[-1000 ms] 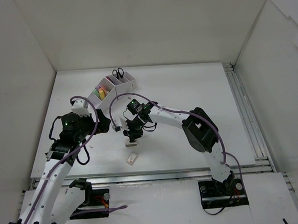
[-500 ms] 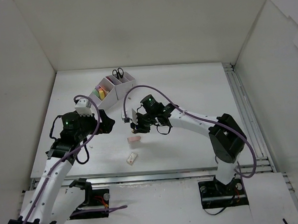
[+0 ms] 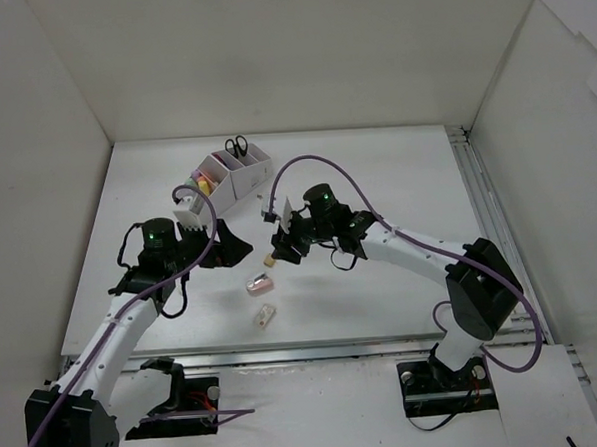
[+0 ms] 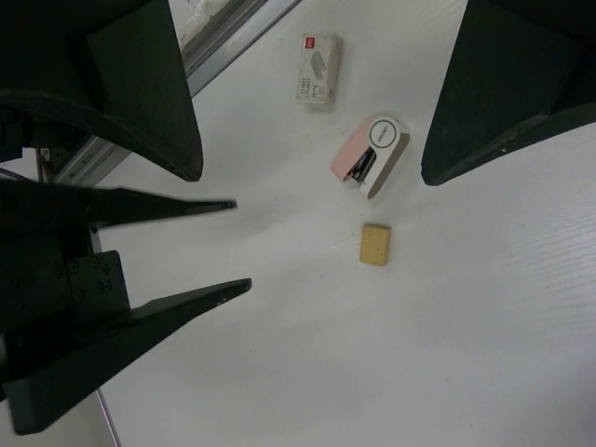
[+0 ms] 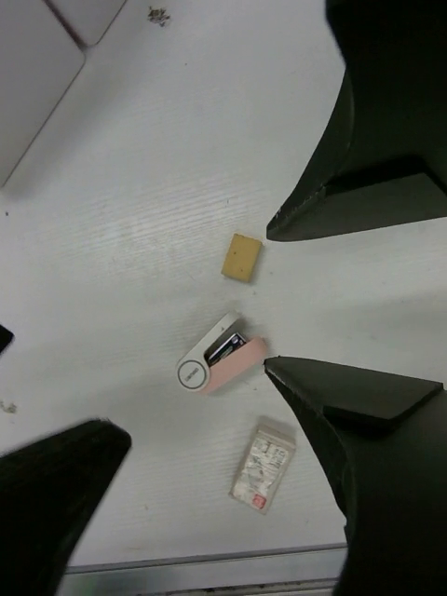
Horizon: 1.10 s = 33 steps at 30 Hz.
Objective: Sort the stationery into containers
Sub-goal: Pick up the stationery from the center of the board.
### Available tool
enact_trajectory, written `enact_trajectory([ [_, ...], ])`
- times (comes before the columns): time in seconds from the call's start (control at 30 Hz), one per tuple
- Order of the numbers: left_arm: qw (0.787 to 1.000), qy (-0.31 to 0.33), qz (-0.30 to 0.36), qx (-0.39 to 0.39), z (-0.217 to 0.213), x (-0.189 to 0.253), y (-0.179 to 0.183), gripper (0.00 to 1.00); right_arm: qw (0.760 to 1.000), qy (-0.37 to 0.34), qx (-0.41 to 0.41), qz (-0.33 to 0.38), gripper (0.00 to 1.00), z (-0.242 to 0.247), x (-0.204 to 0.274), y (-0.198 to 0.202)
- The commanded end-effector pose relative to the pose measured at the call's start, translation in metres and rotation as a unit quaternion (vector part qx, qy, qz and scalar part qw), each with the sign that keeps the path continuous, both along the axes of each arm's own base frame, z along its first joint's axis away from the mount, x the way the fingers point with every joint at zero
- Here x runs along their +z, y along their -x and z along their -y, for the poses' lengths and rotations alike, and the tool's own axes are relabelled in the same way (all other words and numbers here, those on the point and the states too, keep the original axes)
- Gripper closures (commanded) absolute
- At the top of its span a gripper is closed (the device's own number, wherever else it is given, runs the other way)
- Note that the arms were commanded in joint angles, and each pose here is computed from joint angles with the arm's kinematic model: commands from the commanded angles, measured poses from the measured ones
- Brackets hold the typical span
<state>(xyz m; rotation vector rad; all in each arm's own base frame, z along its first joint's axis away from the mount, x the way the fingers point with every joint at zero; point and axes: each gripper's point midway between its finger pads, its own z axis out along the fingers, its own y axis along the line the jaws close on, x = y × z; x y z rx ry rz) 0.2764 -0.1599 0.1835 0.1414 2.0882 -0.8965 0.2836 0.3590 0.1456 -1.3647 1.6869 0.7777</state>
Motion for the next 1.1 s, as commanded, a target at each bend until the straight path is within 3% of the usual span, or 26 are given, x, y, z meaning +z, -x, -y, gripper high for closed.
enact_trajectory([
  [0.0,0.997,0.023,0.079,0.002,0.003,0.049,-0.008,0.01,0.997,0.017,0.069,0.027,0.48,-0.014,-0.001,0.028],
  [0.1,0.997,0.010,0.075,0.024,-0.005,0.047,-0.005,0.01,0.991,0.035,0.127,0.019,0.20,-0.023,-0.021,0.046],
  [0.13,0.997,0.006,0.076,0.031,-0.009,0.049,-0.001,0.00,0.989,0.035,0.140,0.022,0.02,-0.031,-0.018,0.045],
  [0.43,0.988,-0.038,0.087,0.123,-0.047,0.053,0.019,0.01,0.983,0.087,0.156,0.047,0.02,-0.061,-0.060,0.015],
  [0.83,0.981,-0.045,0.095,0.162,-0.060,0.057,0.020,0.00,0.971,0.153,0.182,0.005,0.02,-0.056,-0.117,0.021],
  [0.97,0.980,-0.052,0.095,0.164,-0.061,0.058,0.015,0.01,0.970,0.151,0.188,-0.004,0.09,-0.058,-0.123,0.023],
  [1.07,0.980,-0.060,0.091,0.165,-0.062,0.054,0.011,0.00,0.971,0.146,0.189,-0.006,0.25,-0.059,-0.121,0.023],
])
